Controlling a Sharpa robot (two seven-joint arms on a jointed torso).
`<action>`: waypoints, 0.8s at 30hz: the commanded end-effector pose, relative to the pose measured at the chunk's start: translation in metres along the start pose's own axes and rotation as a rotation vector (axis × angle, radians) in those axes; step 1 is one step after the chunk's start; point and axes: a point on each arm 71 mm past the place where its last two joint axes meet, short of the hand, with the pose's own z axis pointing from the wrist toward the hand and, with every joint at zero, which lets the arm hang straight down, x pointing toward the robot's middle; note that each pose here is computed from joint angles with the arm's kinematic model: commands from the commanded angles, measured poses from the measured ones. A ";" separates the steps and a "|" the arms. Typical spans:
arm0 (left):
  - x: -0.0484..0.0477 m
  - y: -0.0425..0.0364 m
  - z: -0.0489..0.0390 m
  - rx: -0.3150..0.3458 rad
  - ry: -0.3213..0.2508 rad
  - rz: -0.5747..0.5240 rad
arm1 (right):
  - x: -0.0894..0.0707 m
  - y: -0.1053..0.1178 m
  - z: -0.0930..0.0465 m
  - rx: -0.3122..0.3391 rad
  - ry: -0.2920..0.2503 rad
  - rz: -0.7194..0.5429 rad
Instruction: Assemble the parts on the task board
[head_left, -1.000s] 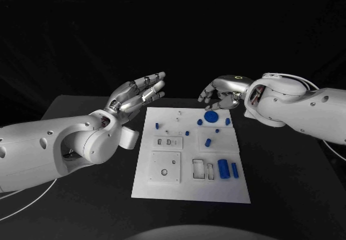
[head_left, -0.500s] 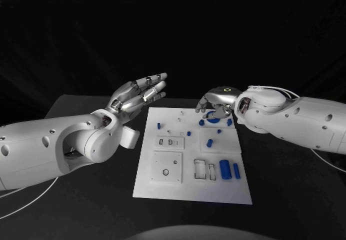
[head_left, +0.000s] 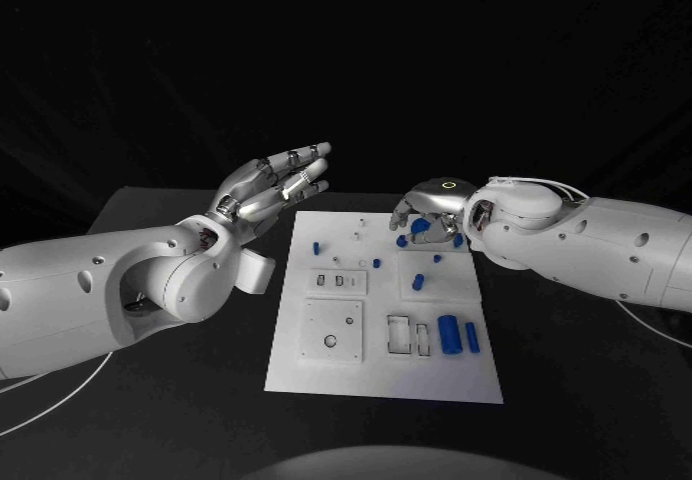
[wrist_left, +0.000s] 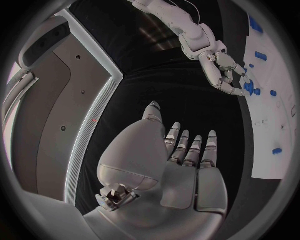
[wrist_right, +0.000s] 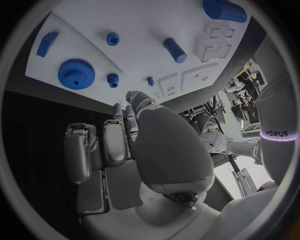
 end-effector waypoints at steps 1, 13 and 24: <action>0.0023 -0.0014 0.0007 0.010 0.025 -0.006 | 0.005 -0.002 0.002 0.037 0.035 -0.019; 0.0007 -0.0011 -0.0002 0.003 0.023 -0.006 | 0.009 -0.009 0.005 0.068 0.034 -0.022; -0.0007 -0.0012 -0.0016 -0.002 0.020 -0.006 | 0.009 -0.012 0.008 0.066 0.020 -0.025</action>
